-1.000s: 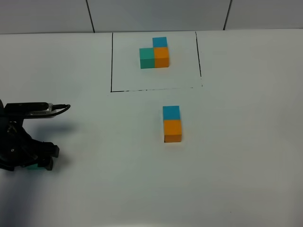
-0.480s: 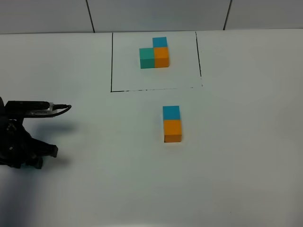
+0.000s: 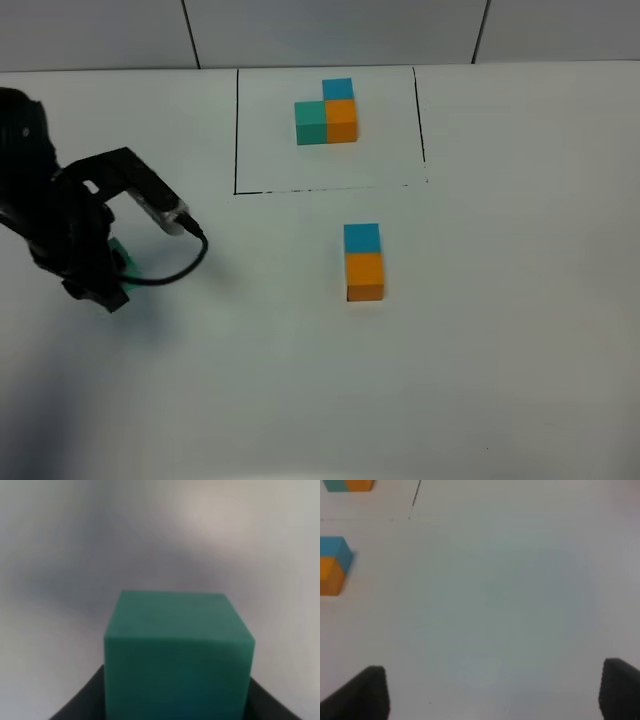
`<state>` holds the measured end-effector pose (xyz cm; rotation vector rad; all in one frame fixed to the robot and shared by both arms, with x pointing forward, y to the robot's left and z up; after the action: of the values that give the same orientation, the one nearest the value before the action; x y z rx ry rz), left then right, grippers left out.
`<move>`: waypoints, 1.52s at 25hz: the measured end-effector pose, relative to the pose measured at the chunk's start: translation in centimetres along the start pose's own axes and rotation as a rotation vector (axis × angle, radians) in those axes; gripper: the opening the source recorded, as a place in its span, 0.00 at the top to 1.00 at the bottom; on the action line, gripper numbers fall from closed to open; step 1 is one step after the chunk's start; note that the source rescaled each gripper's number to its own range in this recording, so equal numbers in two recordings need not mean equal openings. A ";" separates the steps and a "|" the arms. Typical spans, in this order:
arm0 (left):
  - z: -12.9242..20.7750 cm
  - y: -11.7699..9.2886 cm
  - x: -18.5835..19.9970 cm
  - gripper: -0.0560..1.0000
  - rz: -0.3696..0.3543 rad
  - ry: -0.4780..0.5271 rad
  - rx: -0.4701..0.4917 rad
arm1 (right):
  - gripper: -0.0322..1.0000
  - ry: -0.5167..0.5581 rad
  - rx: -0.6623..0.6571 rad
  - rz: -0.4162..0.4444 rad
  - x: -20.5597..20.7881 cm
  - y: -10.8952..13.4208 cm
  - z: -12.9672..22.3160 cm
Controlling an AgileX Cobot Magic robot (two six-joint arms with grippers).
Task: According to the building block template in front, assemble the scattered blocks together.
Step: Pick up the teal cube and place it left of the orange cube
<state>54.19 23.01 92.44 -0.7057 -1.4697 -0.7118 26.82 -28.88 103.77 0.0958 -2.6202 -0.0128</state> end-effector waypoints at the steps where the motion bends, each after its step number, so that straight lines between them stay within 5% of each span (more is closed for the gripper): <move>1: -1.0 -0.5 -0.1 0.94 0.021 -0.003 -0.073 | 0.27 0.000 0.000 0.000 0.0 0.0 0.0; 5: -4.5 -2.6 -1.0 0.94 0.061 -0.001 -0.278 | 0.27 0.000 0.000 0.000 0.0 0.0 0.0; 11: -9.4 -5.4 -2.3 0.94 0.014 0.011 -0.462 | 0.27 0.000 0.000 0.000 0.0 0.0 0.0; 21: -14.5 -8.5 -4.4 0.94 0.002 0.030 -0.545 | 0.27 0.000 0.000 0.000 0.0 0.0 0.0; 38: -14.8 -8.5 -6.6 0.94 -0.001 0.059 -0.528 | 0.27 0.000 0.000 0.000 0.0 0.0 0.0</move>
<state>56.73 6.11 85.98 -1.0723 -1.2331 -1.1296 26.82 -28.88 103.77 0.0958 -2.6202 -0.0128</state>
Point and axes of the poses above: a point on each arm's last joint axis where the gripper is mounted, x pointing back along that axis away from the gripper, y along the wrist's bending axis when the last joint is at zero, z = x × y, the point moved 3 cm from there along -x, pointing out along that axis toward the gripper
